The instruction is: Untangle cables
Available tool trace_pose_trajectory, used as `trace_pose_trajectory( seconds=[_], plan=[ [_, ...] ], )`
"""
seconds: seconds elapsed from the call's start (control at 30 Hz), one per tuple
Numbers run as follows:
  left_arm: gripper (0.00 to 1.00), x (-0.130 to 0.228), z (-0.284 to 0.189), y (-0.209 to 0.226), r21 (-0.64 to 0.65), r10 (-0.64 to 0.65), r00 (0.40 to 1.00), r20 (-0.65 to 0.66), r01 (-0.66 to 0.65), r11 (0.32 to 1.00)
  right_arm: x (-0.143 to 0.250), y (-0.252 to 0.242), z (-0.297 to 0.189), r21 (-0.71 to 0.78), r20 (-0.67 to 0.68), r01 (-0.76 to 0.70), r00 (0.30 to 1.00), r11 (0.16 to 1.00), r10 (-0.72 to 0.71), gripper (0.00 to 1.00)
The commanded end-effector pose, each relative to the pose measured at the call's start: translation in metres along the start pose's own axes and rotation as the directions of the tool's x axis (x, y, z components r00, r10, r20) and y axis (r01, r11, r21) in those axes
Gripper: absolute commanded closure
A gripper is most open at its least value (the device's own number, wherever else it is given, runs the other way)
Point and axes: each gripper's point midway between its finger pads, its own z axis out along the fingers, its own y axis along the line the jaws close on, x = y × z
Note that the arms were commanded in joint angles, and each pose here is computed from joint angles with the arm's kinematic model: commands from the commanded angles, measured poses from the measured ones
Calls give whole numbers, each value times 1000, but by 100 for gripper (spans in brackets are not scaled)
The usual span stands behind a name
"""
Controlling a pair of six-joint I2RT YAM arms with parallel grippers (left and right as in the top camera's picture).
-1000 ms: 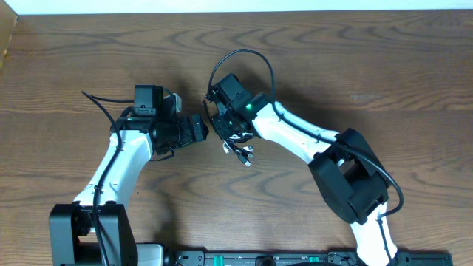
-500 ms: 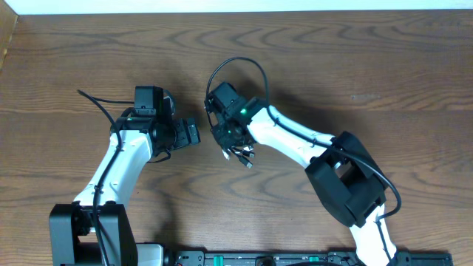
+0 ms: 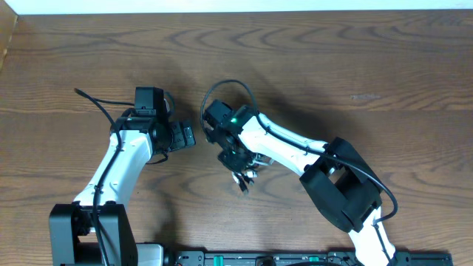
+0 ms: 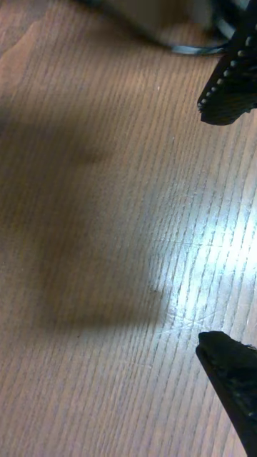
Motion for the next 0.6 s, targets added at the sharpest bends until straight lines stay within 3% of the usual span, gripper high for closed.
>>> trace_pose_trajectory(
  seconds=[0.0, 0.17, 0.33, 0.5, 0.57],
  plan=[
    [2, -3, -1, 3, -22, 10, 1000, 10, -10, 1000, 0, -8, -4, 22, -6, 64, 998, 998, -64, 75],
    [2, -3, -1, 3, -22, 11, 1000, 10, -10, 1000, -25, -11, -35, 29, 79, 48, 996, 998, -50, 61],
    [2, -3, -1, 3, -21, 10, 1000, 10, -10, 1000, -41, -12, -75, 29, 118, -6, 993, 1000, 3, 57],
    [2, -3, -1, 3, -21, 10, 1000, 10, -10, 1000, -25, -31, -89, 29, 65, -179, 982, 983, 176, 35],
    [2, -3, -1, 3, -21, 10, 1000, 10, -10, 1000, -9, -47, -88, 66, 18, -280, 960, 958, 279, 34]
  ],
)
